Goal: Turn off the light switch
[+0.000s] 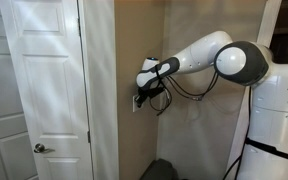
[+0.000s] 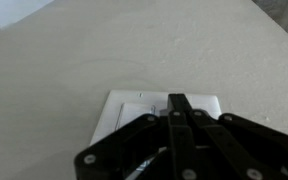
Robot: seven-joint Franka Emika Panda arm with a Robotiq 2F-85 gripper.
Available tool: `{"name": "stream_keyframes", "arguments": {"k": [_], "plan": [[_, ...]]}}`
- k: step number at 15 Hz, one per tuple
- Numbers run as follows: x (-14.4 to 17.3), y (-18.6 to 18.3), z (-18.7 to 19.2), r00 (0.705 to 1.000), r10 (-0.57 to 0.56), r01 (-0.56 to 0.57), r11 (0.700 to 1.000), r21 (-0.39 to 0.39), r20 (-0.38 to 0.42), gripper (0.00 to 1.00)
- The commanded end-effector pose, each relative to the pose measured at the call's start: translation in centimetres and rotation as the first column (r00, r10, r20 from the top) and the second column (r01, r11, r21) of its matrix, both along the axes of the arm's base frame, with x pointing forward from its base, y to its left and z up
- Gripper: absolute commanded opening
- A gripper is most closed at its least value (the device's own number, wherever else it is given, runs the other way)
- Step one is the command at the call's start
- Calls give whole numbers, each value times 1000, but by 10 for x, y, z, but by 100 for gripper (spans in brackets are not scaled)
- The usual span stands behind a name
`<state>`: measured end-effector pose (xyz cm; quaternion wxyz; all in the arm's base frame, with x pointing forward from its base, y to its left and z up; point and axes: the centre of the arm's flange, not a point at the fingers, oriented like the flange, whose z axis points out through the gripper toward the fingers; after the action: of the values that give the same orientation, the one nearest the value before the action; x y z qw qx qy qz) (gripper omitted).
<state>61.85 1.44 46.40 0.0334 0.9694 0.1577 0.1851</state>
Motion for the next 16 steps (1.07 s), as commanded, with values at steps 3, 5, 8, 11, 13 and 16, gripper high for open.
{"name": "stream_keyframes", "arguments": {"k": [3, 5, 8, 11, 13, 16], "plan": [[-10, -5, 0, 1000, -23, 22, 1000, -17, -17, 0], [-13, -8, 0, 999, -30, 29, 999, -24, -34, 0], [-14, -11, -3, 997, -38, 36, 999, -28, -64, 0], [-14, -10, -6, 994, -44, 41, 998, -38, -98, 0], [-16, -10, -6, 993, -48, 43, 998, -44, -112, 0], [-19, -10, -7, 990, -54, 48, 998, -49, -128, 0]]}}
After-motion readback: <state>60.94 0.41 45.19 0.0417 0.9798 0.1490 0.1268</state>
